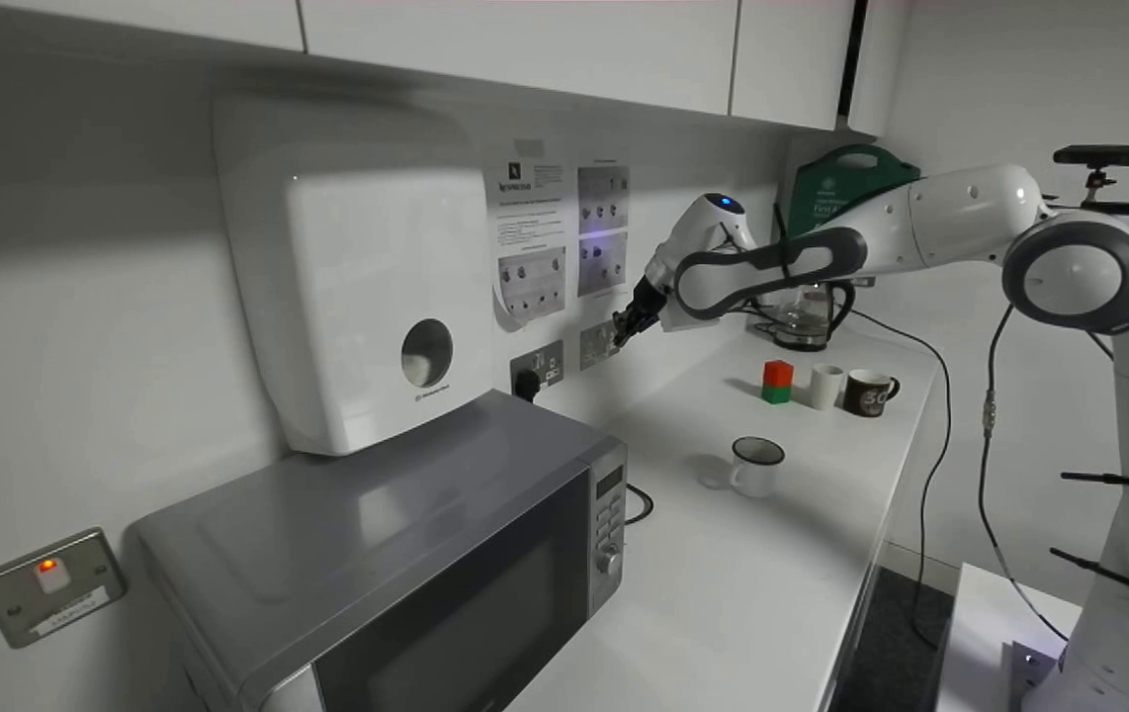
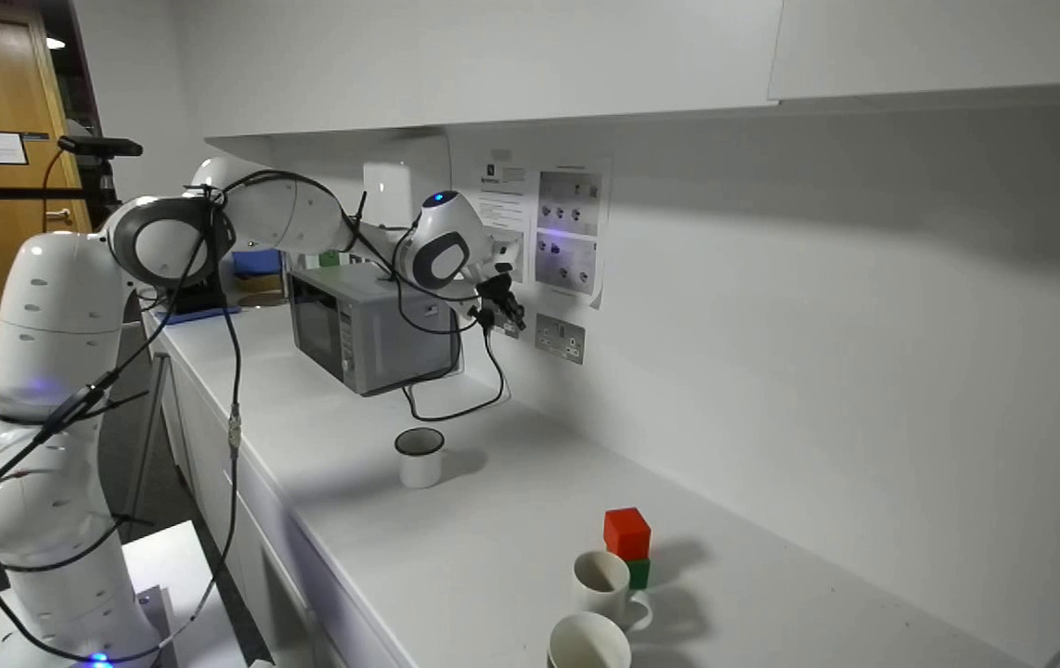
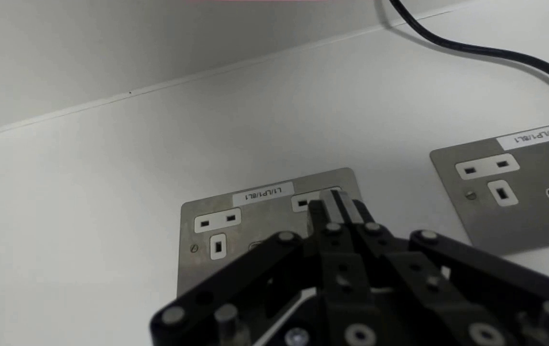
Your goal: Flip the switch on the socket
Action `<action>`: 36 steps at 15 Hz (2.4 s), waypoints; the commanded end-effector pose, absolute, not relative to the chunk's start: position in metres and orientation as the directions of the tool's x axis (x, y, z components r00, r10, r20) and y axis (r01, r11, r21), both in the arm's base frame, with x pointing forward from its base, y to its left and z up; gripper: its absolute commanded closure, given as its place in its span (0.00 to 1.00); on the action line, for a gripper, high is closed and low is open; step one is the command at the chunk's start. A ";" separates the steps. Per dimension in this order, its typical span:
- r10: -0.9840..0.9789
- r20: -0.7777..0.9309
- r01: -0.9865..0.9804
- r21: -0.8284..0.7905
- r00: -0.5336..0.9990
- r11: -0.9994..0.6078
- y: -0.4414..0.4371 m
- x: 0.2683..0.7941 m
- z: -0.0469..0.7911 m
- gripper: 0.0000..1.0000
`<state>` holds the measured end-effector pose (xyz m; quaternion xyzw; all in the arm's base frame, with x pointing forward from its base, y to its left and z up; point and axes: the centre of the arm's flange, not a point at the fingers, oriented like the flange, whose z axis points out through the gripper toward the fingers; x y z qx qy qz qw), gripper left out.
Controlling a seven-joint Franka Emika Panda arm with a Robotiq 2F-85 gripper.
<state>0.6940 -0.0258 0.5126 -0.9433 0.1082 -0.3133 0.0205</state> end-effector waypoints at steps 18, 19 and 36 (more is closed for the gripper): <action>-0.193 0.594 -0.195 -0.063 0.781 -0.979 -0.052 0.751 0.517 1.00; -0.192 0.595 -0.193 -0.062 0.781 -0.979 -0.053 0.753 0.516 1.00; -0.168 0.599 -0.179 -0.043 0.783 -0.983 -0.061 0.759 0.505 1.00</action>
